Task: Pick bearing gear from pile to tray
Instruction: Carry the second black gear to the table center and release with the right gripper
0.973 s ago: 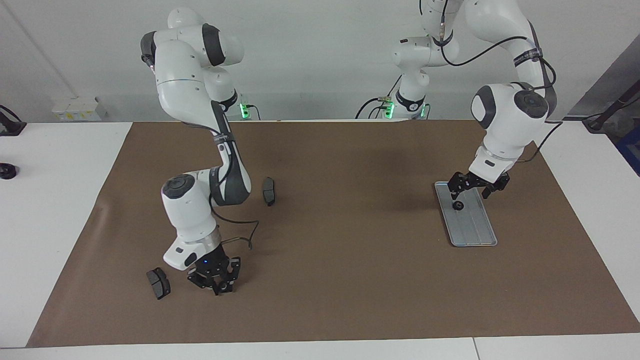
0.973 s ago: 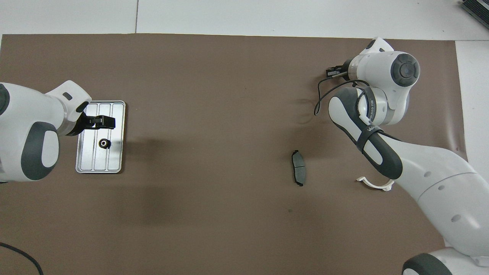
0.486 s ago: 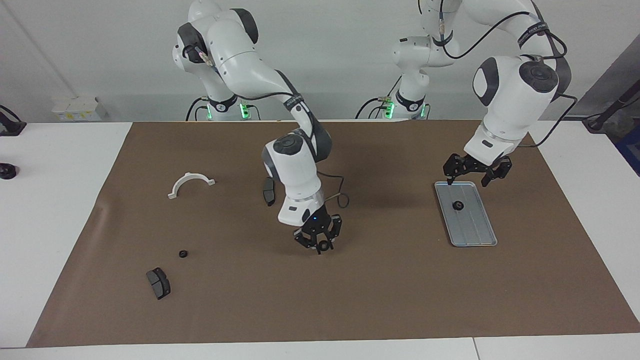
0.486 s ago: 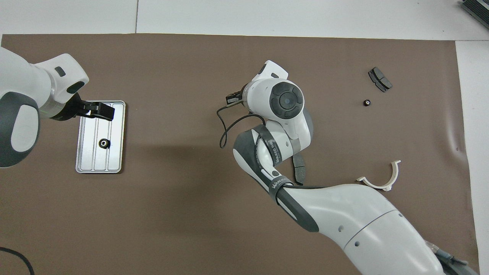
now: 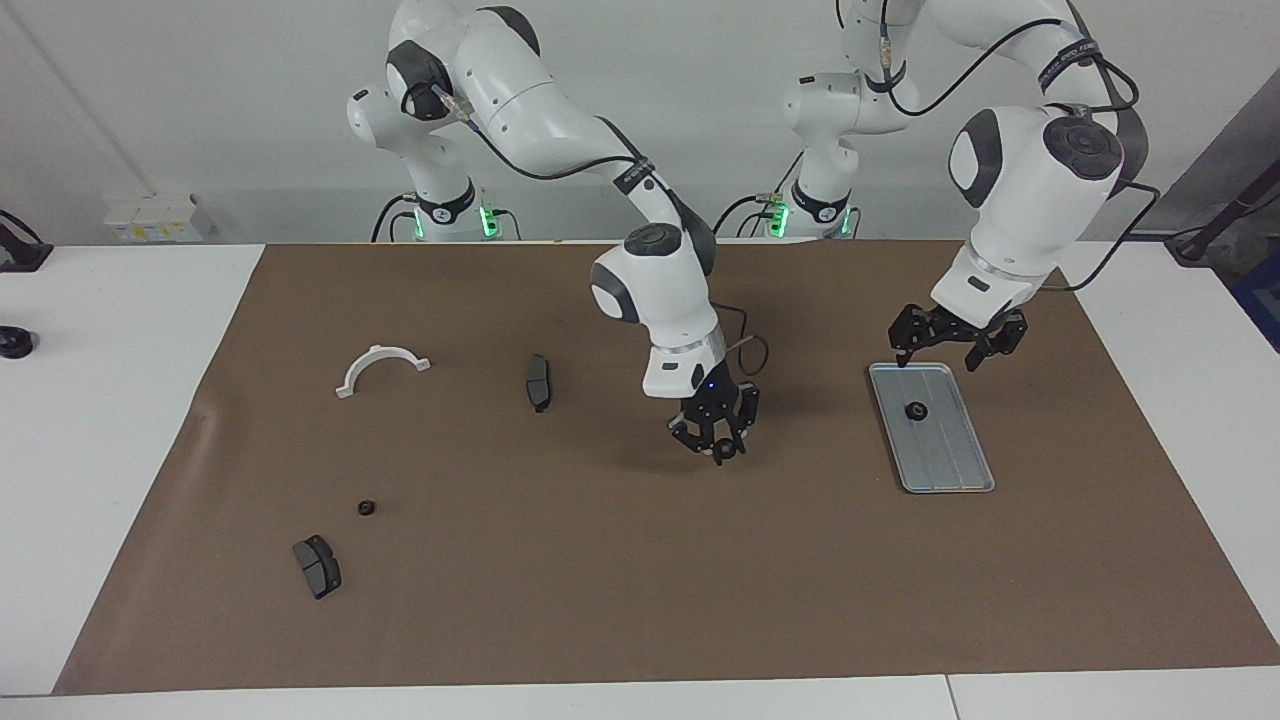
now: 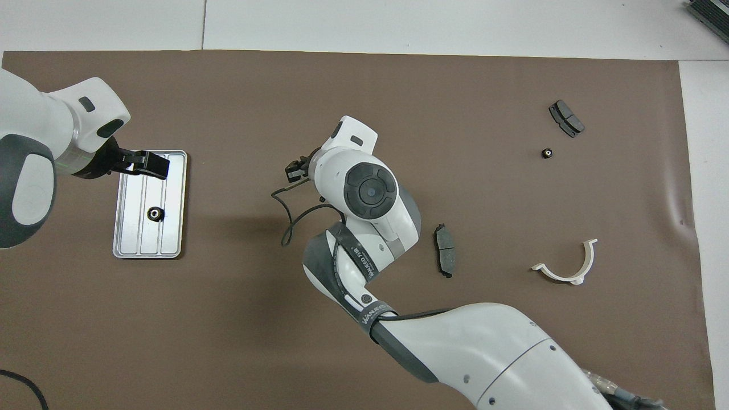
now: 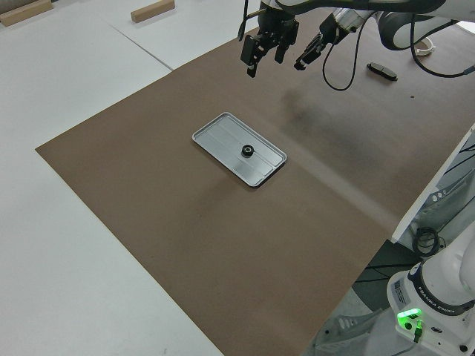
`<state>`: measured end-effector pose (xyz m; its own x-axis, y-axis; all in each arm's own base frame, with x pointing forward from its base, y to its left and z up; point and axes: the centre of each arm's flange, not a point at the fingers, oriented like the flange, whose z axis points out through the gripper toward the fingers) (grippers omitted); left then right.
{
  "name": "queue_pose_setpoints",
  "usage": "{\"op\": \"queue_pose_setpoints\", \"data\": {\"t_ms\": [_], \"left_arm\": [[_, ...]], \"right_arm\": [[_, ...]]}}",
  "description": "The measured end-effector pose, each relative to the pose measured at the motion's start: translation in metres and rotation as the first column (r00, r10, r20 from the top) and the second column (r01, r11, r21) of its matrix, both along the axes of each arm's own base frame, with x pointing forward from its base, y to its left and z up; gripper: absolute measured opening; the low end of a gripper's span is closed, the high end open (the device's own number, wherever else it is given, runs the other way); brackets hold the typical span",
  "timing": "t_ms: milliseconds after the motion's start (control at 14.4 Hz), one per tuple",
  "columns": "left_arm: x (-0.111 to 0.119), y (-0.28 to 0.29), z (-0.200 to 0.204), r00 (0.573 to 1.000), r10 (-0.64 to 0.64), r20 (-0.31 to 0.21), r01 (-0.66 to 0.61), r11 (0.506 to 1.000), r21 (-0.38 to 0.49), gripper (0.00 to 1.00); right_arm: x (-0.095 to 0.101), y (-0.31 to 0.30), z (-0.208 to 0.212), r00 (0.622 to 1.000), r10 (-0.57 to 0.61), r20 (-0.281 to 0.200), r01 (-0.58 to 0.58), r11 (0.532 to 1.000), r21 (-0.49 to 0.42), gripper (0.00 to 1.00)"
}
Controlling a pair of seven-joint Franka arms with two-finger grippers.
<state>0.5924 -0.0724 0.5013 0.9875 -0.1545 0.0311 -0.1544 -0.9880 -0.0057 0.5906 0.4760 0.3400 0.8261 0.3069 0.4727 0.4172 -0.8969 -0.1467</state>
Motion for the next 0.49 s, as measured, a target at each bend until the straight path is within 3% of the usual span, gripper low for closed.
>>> {"op": "queue_pose_setpoints", "data": {"t_ms": [486], "left_arm": [[0.001,-0.01,-0.002,1.0,0.008,0.009,-0.008,1.0,-0.003,1.0]], "right_arm": [[-0.027,0.032,-0.008,0.998,0.067,0.011,-0.067,0.998,-0.015,0.35]]}}
